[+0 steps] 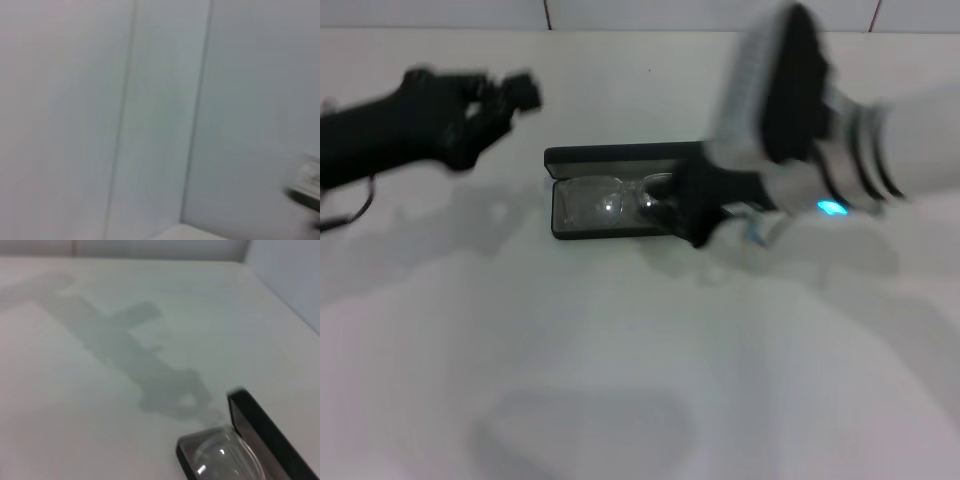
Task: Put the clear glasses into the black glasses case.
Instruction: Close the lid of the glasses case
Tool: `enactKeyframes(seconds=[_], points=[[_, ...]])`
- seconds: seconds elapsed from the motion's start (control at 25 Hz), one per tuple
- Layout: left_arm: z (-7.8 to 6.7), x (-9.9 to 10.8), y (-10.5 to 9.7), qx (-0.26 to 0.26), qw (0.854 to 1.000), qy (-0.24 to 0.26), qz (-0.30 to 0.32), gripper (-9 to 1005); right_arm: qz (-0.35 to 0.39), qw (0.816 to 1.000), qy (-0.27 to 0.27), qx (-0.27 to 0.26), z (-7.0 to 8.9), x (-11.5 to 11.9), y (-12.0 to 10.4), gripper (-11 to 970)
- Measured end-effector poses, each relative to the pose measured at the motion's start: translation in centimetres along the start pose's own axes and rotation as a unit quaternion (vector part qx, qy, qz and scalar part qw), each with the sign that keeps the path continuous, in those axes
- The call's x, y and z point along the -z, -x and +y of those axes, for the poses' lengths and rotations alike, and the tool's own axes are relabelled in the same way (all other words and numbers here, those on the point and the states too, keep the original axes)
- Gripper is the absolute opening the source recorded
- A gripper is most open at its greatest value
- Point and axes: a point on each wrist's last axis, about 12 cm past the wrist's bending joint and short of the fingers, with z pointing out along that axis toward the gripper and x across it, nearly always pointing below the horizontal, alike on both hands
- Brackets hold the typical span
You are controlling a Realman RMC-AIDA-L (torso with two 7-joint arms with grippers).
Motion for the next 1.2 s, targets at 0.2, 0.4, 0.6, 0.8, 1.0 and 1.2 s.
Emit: enactKeyframes(seconds=[0.2,0.4,0.6,0.8,1.0,1.2], points=[[2.4,-4.5,0.6,0.048,0.999,0.024,-0.008,110,-0.071,0.996,-0.009,-0.060,1.9,2.0,-5.2,239],[3.4,-8.7,-0.1,0.052,0.997,0.041,0.044,109,-0.188,0.974,0.025,-0.128,3.0,4.3,-8.9,248],[3.9,-12.8,-1.1,0.040,0.992,0.061,0.104,109,-0.302,0.932,0.046,-0.193,2.9,7.0,-12.6,257],[4.2,-14.7,-2.4,0.037,0.985,0.095,0.142,109,-0.335,0.910,0.041,-0.241,3.0,7.7,-15.0,265],[3.9,-14.7,-3.7,0.049,0.981,0.098,0.161,110,-0.331,0.910,0.042,-0.247,3.1,7.5,-15.2,274],[3.6,-14.4,-5.0,0.058,0.978,0.102,0.172,109,-0.331,0.910,0.044,-0.246,3.1,7.3,-15.1,282]])
